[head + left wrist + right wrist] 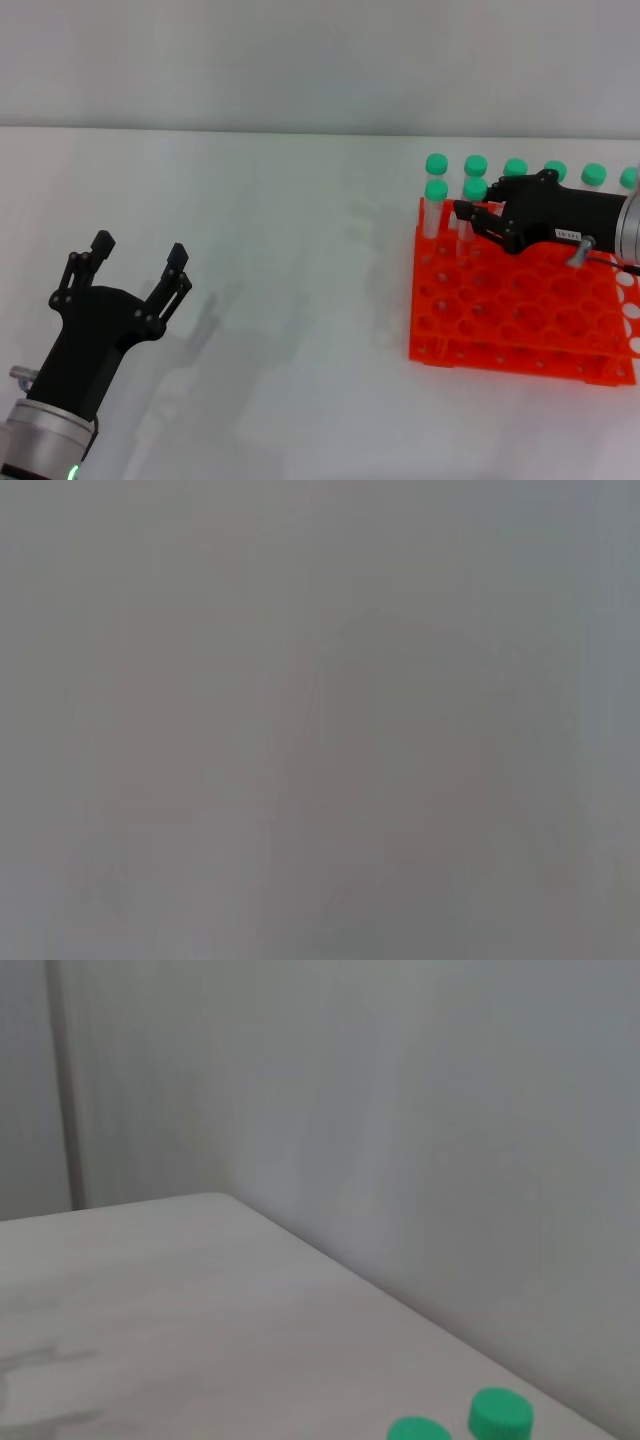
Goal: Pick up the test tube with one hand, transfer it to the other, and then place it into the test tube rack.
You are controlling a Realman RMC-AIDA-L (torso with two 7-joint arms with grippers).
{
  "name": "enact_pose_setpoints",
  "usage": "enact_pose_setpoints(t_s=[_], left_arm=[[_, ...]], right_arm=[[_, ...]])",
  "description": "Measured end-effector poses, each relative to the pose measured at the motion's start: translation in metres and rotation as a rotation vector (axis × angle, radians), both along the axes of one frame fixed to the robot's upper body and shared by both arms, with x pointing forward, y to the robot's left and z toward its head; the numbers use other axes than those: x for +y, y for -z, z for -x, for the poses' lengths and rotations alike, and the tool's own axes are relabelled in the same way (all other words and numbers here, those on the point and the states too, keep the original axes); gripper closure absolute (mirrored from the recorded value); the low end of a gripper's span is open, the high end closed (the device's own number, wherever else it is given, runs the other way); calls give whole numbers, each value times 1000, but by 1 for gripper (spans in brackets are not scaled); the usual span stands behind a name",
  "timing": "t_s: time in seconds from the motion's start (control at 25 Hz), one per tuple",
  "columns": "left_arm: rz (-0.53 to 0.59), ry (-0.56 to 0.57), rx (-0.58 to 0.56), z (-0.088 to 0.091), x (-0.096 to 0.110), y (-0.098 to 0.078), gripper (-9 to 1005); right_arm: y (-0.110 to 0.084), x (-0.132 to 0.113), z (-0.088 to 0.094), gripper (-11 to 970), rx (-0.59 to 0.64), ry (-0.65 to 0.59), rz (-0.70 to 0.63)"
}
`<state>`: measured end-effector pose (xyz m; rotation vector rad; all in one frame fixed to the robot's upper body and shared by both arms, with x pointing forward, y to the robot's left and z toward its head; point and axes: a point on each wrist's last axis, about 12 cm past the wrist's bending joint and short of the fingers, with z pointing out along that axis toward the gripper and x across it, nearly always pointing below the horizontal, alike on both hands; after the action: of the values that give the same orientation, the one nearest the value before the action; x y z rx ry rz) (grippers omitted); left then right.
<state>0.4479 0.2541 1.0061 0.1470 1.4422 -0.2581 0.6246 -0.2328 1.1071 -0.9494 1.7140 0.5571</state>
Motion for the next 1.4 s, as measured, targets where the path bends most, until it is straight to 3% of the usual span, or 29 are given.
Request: enact_pose_setpoints(t_s=[0.2,0.56,0.72,0.8,0.96,1.16,1.28,1.4], left_arm=[[0,1,-3,-1,0,-1,129],[1,5,-9,-4,-1,-2,129],[4,5,-9,-5,-1,-2,130],[14,8,-7,-5,-1,-3,130],[14,17,-11,-10,-1,-4,130],[8,21,-11,-13,-1,-4,130],[3,27,-11,-16,-2,-5,130],[6,39,-15,-21,-6,-7,130]], right_arm=[[2,-1,2,732,18,3,-3],[6,-16,11,361,38,37,-26],[7,-31,24,175,47,42,-72],[9,-45,38,82,54,44,-137],[12,-67,54,82,36,84,-184],[29,-115,84,82,-87,318,-285],[46,-140,105,82,-223,593,-398],[62,-150,119,82,-330,824,-390]])
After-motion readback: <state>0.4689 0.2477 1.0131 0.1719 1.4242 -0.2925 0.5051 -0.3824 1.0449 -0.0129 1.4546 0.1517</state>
